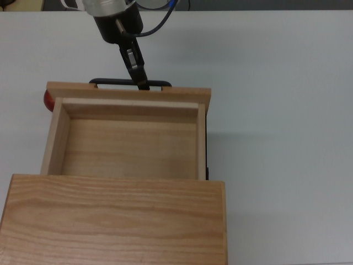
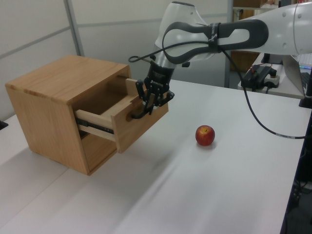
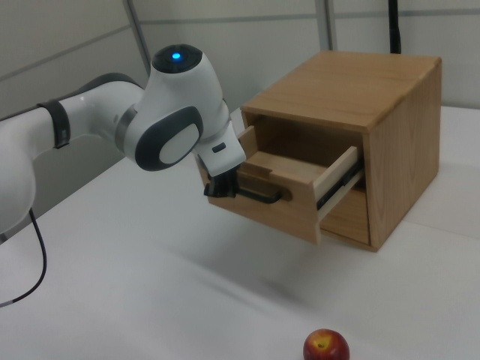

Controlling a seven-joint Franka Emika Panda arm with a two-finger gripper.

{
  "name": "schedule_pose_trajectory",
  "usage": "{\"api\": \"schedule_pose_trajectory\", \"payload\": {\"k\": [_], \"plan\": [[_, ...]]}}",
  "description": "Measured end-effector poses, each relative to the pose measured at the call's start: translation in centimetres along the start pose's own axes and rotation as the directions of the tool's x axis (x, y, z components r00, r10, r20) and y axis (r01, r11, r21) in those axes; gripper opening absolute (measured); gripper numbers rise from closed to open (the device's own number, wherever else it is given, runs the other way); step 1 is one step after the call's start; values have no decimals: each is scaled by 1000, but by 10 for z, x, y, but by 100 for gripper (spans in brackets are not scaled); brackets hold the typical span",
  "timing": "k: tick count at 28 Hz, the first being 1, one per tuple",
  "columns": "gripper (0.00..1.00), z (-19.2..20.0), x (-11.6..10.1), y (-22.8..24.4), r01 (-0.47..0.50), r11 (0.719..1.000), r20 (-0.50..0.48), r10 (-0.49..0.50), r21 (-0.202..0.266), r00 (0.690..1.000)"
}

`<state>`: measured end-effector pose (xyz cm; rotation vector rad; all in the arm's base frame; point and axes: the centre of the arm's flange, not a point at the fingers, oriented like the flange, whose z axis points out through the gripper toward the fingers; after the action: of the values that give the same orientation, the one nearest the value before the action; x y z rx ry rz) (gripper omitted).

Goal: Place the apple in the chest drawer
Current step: 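Pull the upper drawer outward by its handle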

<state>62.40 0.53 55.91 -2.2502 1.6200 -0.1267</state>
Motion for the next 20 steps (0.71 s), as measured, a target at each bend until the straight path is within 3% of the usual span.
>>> {"api": "schedule_pose_trajectory", "payload": {"k": [12, 18, 20], "plan": [[17, -14, -5, 24, 32, 990, 51, -26, -135, 998], [17, -17, -5, 25, 36, 990, 51, -29, -138, 998], [21, -23, -5, 24, 42, 991, 47, -36, -128, 998]]}}
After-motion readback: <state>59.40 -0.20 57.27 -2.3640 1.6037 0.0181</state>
